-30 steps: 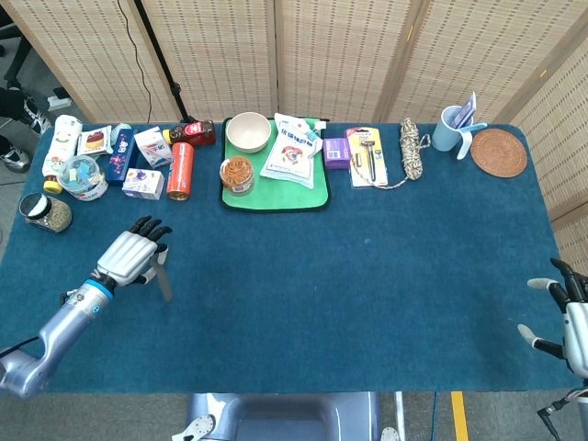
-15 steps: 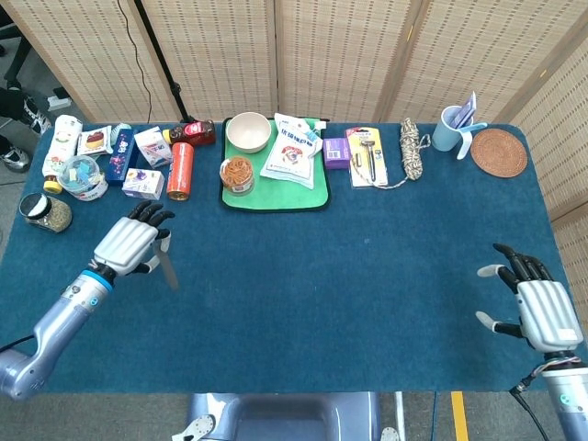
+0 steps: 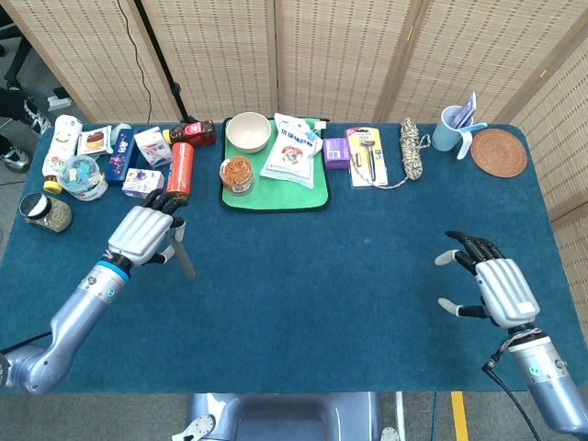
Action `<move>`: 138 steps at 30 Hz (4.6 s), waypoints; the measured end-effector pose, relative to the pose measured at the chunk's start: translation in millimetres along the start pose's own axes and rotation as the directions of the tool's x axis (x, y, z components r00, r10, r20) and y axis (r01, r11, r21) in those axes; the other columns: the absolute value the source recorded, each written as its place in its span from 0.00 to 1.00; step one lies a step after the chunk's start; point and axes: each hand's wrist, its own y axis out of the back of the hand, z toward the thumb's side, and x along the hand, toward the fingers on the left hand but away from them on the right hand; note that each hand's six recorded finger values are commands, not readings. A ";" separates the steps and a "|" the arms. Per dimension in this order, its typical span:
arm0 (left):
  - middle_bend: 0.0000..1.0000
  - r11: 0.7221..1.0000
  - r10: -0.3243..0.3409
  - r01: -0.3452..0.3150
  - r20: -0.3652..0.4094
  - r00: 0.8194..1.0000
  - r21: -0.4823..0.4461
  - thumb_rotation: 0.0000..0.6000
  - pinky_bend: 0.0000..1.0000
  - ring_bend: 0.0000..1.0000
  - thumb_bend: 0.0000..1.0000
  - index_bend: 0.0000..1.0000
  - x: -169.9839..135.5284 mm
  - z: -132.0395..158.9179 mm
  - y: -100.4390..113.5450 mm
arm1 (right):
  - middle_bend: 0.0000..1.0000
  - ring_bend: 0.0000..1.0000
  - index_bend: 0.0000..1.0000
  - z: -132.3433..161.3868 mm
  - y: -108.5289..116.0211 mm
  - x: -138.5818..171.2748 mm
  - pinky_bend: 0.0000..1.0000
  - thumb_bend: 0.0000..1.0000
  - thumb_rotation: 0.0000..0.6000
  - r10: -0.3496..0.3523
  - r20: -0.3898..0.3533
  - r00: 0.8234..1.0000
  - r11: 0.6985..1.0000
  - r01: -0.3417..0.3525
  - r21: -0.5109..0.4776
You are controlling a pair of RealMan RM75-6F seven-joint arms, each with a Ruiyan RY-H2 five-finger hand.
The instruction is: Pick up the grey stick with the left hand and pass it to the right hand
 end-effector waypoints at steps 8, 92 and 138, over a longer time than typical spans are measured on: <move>0.19 1.000 0.015 -0.015 -0.008 1.000 -0.006 1.00 0.00 0.08 0.57 0.76 12.3 23.4 8.0 | 0.17 0.19 0.39 12.2 -12.6 -18.1 0.18 0.15 1.00 0.045 -0.015 0.999 0.998 -0.046 -0.054; 0.19 0.955 0.117 -0.154 -0.157 0.981 -0.254 1.00 0.00 0.10 0.57 0.76 102.5 200.5 14.0 | 0.20 0.21 0.40 103.4 -93.6 -121.8 0.22 0.10 1.00 0.090 0.114 0.989 0.909 -0.035 -0.416; 0.19 0.936 0.134 -0.192 -0.206 0.969 -0.295 1.00 0.00 0.10 0.57 0.75 113.2 227.2 7.5 | 0.00 0.04 0.09 123.8 -111.7 -128.3 0.13 0.08 1.00 0.038 0.176 0.984 0.896 0.045 -0.441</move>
